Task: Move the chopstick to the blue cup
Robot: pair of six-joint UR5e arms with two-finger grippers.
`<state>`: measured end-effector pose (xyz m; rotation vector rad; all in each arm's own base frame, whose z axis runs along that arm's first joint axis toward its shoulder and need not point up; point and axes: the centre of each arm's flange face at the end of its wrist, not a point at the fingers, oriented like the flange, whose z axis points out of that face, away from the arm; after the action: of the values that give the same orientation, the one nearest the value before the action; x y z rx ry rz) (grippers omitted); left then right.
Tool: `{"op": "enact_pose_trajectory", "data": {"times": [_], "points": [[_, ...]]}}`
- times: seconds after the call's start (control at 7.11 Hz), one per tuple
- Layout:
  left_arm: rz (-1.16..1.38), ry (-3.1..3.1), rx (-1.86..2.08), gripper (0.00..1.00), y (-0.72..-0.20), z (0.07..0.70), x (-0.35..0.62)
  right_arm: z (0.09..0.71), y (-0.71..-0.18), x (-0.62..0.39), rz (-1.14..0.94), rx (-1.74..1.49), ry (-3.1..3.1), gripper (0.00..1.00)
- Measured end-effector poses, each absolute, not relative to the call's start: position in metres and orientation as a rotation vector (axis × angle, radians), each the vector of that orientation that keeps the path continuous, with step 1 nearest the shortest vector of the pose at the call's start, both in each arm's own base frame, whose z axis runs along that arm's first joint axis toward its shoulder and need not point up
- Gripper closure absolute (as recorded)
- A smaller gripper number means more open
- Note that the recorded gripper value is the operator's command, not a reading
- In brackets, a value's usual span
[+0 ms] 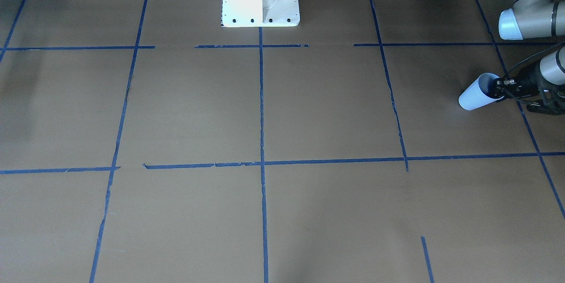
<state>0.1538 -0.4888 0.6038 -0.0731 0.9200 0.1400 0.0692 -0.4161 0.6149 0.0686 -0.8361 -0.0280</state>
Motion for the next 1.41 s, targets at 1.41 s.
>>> {"op": "enact_pose_trajectory", "data": {"times": [1.41], "points": [[-0.216, 0.958, -0.007, 1.0, -0.434, 0.161, 0.562, 0.631, -0.406, 0.068, -0.031, 0.063, -0.834, 0.0]]}}
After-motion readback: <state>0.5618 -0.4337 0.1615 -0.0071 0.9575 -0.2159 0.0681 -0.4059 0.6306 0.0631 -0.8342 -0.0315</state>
